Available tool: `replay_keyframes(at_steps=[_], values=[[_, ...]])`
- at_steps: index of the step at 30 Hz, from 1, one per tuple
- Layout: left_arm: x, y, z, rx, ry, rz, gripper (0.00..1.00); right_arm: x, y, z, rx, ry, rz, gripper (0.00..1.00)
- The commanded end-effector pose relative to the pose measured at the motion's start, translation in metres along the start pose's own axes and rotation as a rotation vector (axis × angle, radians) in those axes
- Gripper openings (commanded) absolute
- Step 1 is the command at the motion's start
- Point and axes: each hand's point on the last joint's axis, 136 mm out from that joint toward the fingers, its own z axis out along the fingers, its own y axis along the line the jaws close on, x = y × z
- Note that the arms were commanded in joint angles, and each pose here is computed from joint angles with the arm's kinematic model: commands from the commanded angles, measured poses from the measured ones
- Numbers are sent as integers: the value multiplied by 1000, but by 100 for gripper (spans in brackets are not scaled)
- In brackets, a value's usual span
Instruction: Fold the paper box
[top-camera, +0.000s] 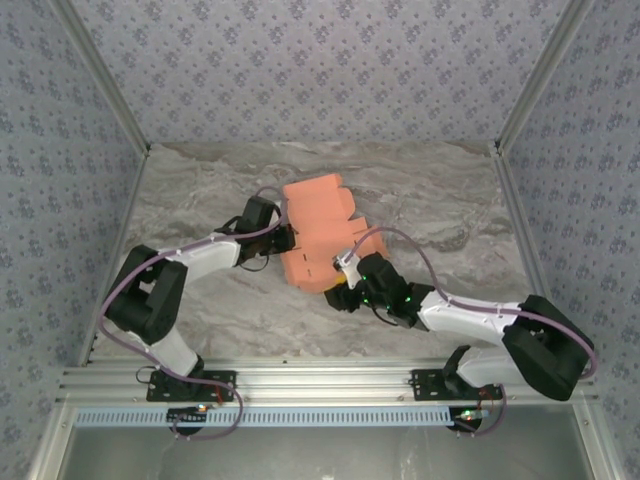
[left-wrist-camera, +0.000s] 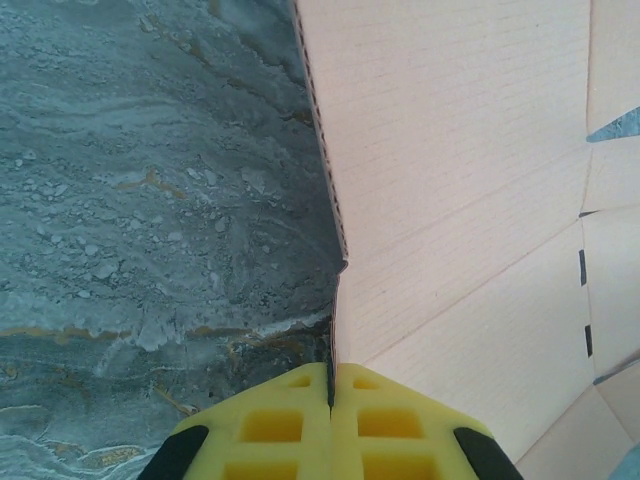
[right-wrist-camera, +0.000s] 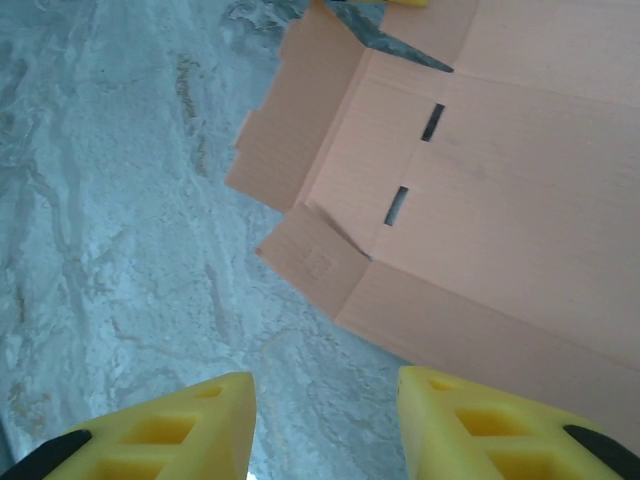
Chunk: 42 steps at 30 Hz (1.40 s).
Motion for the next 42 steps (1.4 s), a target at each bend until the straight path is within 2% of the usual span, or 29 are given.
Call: replay_keyframes(at_steps=[1,4,7,8,9,11,14,17,21,27,29,32,34,35,39,42], values=[[-13,-6,-12,13,-63,-13,0,-1,-14,-7,66,-33,103,41],[-16,-5,-18,20,-55,-106,0,-6,-30,-17,92,-86,396,46],[-19,-6,-22,64,-45,-224,0,-2,-45,-20,136,-64,714,51],[-20,-7,-23,70,-42,-250,0,4,-53,-21,180,-43,855,58],[-21,-9,-24,75,-36,-270,0,7,-57,-20,188,-27,964,58],[-23,-13,-26,92,-28,-296,0,-2,-57,-15,139,-68,1078,55],[-26,-18,-28,112,-32,-336,0,8,-69,-13,203,-122,1302,59],[-28,-22,-30,128,-33,-334,0,-4,-77,-8,181,-191,1342,59],[-26,-25,-28,133,-17,-332,0,-10,-84,0,169,-182,1390,57],[-19,-35,-25,144,-2,-316,0,-2,-89,14,193,-161,1462,48],[-15,-38,-22,144,7,-307,0,-3,-92,16,204,-166,1462,43],[-8,-44,-18,141,20,-286,0,-4,-96,17,222,-177,1461,28],[-4,-48,-16,139,25,-261,1,-3,-96,19,229,-167,1459,26],[-2,-50,-15,139,28,-251,5,-3,-97,20,233,-164,1456,23],[3,-64,-12,201,50,-230,35,6,-98,22,259,-131,1437,7],[3,-76,-16,275,56,-209,59,17,-102,19,293,-107,1425,3]])
